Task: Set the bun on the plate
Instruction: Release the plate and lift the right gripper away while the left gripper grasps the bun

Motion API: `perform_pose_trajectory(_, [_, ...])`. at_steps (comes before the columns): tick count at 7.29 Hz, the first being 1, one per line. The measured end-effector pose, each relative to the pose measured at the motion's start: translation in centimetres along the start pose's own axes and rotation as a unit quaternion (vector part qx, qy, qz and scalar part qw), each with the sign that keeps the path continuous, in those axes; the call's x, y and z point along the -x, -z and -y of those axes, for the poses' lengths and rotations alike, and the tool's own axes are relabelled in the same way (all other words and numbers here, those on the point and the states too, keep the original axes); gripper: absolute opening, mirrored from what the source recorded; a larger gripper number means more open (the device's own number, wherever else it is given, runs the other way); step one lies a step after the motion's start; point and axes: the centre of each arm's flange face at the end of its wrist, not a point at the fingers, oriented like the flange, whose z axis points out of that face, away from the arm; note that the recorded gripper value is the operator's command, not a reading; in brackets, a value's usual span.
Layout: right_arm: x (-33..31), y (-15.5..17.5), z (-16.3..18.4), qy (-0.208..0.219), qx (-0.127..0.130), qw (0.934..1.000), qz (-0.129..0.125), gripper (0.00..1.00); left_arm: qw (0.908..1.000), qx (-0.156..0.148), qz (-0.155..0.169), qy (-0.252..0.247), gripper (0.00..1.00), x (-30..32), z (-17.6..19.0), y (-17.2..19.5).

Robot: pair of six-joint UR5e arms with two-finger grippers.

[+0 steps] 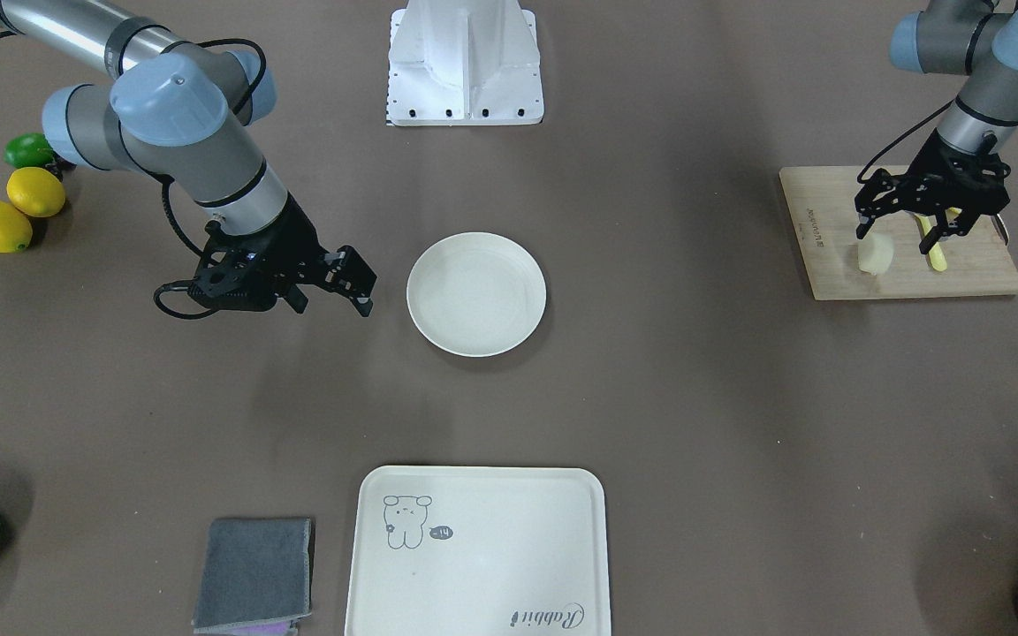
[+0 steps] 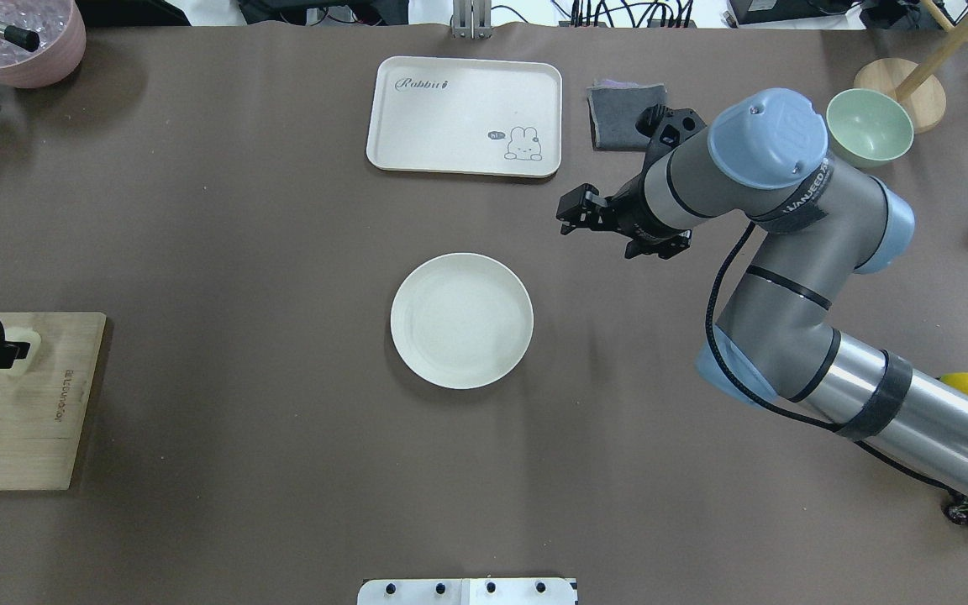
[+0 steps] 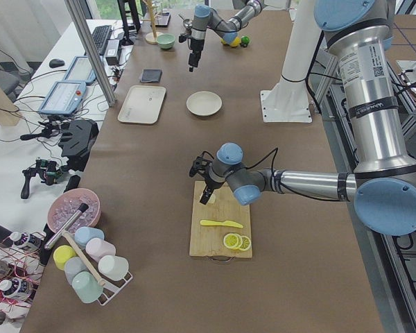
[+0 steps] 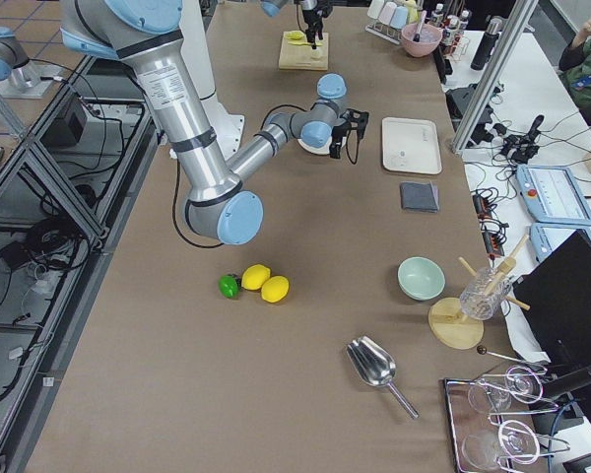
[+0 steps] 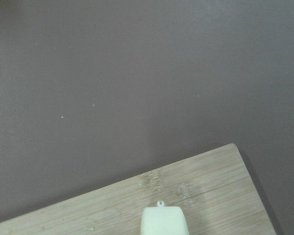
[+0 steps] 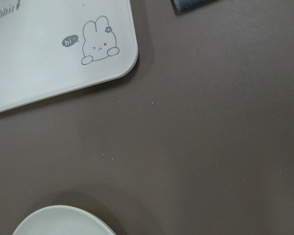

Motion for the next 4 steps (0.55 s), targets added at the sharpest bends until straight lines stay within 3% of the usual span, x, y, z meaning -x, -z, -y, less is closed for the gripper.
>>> perform_pose_trajectory(4, [-0.79,0.59,0.84,-0.002,-0.005,1.0000,-0.001,1.00,0.9999,0.005,-0.006,-0.015,0.67,-0.35,-0.76,-1.26])
